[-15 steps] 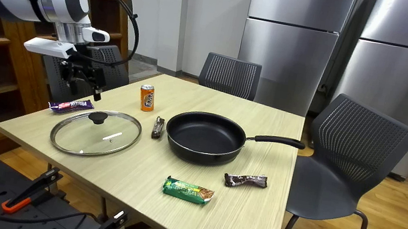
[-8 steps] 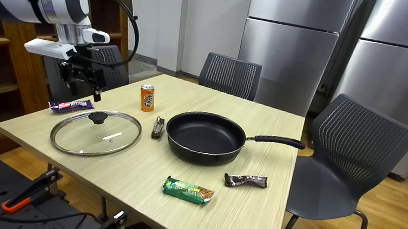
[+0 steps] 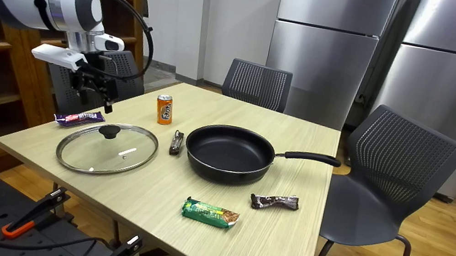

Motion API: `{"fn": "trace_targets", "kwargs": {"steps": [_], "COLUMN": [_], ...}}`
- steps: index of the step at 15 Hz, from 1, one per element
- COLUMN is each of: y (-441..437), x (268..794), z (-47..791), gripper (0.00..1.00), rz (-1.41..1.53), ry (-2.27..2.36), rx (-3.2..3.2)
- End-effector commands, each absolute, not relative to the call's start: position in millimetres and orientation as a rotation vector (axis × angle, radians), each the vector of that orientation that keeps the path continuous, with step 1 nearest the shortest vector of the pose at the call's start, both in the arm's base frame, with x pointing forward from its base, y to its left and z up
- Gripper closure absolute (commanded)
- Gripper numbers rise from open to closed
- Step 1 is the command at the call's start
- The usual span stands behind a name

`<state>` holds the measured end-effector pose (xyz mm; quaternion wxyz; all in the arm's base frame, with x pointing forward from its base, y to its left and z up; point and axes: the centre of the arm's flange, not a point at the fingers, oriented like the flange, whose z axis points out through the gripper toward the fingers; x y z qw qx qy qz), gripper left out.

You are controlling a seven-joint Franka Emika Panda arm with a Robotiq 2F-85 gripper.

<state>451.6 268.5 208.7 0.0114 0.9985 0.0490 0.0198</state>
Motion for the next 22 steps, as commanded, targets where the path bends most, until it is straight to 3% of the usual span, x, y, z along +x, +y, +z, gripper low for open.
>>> {"fn": "trace_targets", "kwargs": {"steps": [1,22], "y": [290.6,394.0], "x": [466.6,489.0], "z": [205.5,158.3], "gripper": [0.00,0.00], "rz": [0.077,0.030], "ry": [0.089,0.088], "rx": [3.166,3.249]}}
